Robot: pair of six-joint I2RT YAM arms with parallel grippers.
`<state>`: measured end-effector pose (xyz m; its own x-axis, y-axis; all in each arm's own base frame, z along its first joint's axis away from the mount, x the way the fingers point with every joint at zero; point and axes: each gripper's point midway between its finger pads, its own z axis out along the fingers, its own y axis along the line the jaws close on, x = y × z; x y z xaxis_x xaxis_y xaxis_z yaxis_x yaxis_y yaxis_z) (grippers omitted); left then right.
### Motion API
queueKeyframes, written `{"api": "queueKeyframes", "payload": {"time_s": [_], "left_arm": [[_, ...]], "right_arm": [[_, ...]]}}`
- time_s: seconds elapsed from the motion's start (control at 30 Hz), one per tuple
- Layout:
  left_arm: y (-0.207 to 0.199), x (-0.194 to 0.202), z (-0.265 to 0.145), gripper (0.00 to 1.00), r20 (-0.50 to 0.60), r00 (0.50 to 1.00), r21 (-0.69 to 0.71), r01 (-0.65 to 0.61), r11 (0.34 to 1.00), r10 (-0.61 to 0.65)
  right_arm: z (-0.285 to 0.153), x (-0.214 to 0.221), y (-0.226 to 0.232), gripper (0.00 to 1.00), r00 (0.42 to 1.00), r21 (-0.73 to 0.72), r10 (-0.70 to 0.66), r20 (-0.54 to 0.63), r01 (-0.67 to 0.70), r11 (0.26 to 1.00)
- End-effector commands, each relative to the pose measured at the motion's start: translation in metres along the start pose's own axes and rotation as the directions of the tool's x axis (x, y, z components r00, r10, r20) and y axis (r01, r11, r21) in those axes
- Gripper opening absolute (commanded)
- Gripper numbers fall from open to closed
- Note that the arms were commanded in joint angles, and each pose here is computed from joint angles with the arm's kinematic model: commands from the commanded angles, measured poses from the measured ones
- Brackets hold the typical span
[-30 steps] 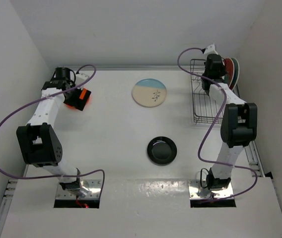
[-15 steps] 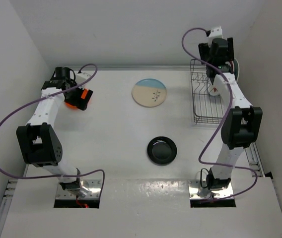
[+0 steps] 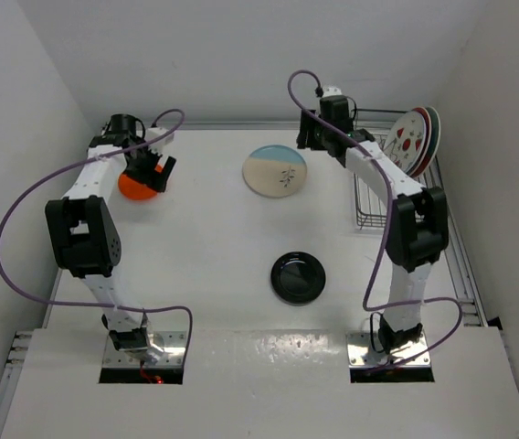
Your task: Load the plates into the dish rack
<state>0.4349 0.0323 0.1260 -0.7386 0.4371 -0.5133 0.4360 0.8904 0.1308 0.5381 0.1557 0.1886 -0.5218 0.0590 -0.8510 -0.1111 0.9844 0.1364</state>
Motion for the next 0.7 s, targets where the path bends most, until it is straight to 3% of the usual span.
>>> {"api": "queueKeyframes", "payload": {"time_s": [0.0, 0.03, 0.13, 0.47, 0.6, 0.67], "left_arm": [[-0.002, -0.034, -0.012, 1.0, 0.099, 0.995, 0.004, -0.022, 1.0, 0.022], [0.0, -0.036, -0.01, 1.0, 0.099, 0.995, 0.004, -0.022, 1.0, 0.022], [0.003, -0.032, -0.005, 1.0, 0.055, 0.998, -0.045, -0.034, 0.998, 0.036], [0.01, -0.041, -0.004, 1.0, 0.008, 0.998, -0.074, -0.056, 0.996, 0.056], [0.013, -0.042, 0.0, 1.0, -0.004, 0.998, -0.077, -0.055, 0.996, 0.055], [0.014, -0.044, 0.002, 1.0, -0.004, 0.998, -0.077, -0.055, 0.996, 0.055]], "right_arm": [[0.015, 0.035, 0.005, 0.62, 0.975, -0.016, 0.196, -0.109, -0.199, 0.98], [0.028, 0.053, 0.003, 0.68, 0.967, 0.001, 0.209, -0.145, -0.211, 0.977], [0.05, 0.078, -0.004, 0.7, 0.951, 0.062, 0.246, -0.188, -0.239, 0.969], [0.092, 0.15, -0.025, 0.58, 0.861, 0.241, 0.403, -0.312, -0.338, 0.91], [0.099, 0.168, -0.023, 0.43, 0.82, 0.247, 0.464, -0.334, -0.399, 0.883], [0.1, 0.175, -0.028, 0.29, 0.802, 0.275, 0.495, -0.333, -0.42, 0.865]]}}
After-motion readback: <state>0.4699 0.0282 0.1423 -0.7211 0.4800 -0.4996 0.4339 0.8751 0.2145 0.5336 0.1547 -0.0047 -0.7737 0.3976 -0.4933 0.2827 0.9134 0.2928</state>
